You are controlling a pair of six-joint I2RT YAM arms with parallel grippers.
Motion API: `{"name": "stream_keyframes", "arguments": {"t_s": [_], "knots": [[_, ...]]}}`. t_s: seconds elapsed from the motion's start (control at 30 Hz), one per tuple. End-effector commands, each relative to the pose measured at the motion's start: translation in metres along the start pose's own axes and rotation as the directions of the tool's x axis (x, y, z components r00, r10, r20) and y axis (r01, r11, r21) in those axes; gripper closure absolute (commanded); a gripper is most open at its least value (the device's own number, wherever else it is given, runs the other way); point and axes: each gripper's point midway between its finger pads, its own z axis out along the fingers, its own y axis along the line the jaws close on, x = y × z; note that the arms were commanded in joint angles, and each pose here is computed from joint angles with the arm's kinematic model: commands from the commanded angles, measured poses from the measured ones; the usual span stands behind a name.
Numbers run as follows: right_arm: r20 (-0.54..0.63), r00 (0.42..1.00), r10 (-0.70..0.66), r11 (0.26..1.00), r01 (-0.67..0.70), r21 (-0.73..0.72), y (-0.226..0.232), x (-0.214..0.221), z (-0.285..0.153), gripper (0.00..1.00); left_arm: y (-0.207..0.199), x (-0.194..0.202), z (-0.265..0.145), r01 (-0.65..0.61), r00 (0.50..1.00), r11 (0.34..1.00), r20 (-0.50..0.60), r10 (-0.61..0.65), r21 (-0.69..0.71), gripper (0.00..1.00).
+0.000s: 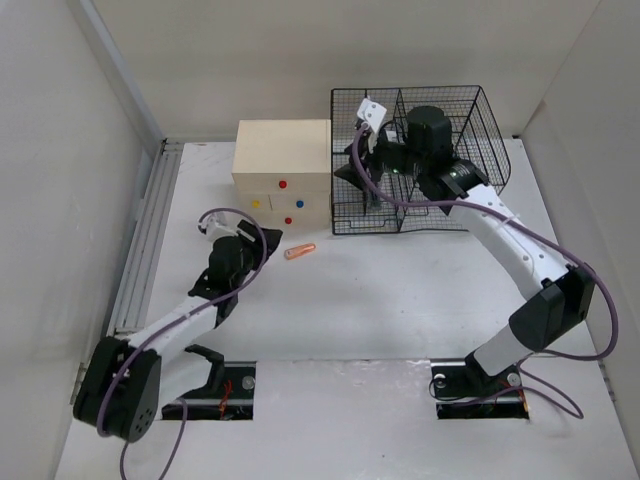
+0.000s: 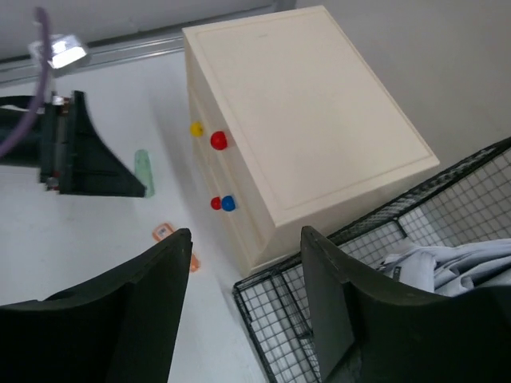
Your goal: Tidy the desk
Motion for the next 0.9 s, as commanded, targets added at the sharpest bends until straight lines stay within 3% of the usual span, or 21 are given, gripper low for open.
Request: {"name": "stream_keyframes", "arguments": {"t_s": [0.0,0.1,0.13,0.3,0.87], "knots": [[0.064,0.996,0.054,0.98,-0.04,-0.194,0.034,-0.014,-0.005,0.38,-0.052,-0.021,0.015,0.024,1.0,0.982,0.001,-0.025,0.188,0.42],[0.091,0.995,0.042,0.984,-0.025,-0.177,0.032,-0.024,-0.008,0.44,-0.041,-0.006,0.039,0.031,0.996,0.987,-0.087,-0.018,0.155,0.4],[0.086,0.995,0.056,0.983,-0.04,-0.179,0.033,-0.02,-0.007,0.49,-0.045,-0.008,0.045,0.031,0.996,0.986,-0.082,-0.018,0.164,0.46],[0.097,0.994,0.059,0.982,-0.04,-0.187,0.035,-0.022,-0.009,0.53,-0.025,-0.003,0.073,0.023,0.996,0.996,-0.089,-0.016,0.087,0.64],[0.076,0.994,0.084,0.975,-0.066,-0.211,0.037,-0.012,-0.001,0.53,-0.01,-0.002,0.12,-0.033,0.998,0.999,-0.043,0.034,0.035,0.64]]}}
